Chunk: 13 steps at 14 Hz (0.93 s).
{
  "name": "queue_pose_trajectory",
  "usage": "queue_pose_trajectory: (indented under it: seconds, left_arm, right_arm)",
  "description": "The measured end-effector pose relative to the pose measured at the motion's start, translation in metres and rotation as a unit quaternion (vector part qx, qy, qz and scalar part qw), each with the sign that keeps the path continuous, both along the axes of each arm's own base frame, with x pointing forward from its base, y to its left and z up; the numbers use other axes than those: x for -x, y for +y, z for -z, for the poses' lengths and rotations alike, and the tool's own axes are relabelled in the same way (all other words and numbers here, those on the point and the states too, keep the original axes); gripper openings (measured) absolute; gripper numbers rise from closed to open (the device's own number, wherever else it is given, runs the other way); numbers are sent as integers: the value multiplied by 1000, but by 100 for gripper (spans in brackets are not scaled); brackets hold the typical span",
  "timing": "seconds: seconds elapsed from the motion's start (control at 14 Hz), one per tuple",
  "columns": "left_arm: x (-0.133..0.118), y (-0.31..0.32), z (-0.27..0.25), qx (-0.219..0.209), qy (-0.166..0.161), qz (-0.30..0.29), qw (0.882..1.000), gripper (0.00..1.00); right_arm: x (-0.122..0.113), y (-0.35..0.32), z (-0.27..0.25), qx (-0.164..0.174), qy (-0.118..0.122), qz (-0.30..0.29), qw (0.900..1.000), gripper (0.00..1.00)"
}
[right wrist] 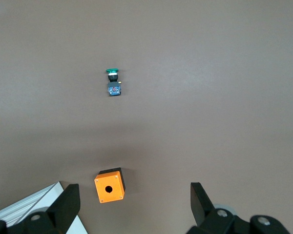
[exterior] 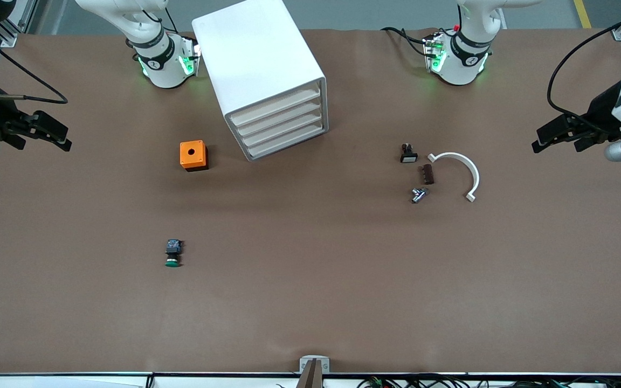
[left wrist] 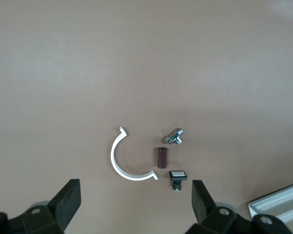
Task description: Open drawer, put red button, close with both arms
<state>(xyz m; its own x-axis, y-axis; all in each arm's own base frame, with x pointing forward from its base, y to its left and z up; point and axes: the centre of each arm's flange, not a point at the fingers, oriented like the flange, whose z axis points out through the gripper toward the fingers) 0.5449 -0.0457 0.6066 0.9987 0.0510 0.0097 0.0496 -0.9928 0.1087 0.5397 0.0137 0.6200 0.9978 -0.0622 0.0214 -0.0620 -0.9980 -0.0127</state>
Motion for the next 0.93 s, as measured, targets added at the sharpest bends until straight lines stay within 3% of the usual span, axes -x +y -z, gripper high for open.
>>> queue_pose_trajectory:
  seconds: [0.93]
  left_arm:
    - [-10, 4, -26, -21, -20, 2, 1000, 100]
  right_arm:
    - [0, -1, 0, 0, -2, -8, 1000, 100]
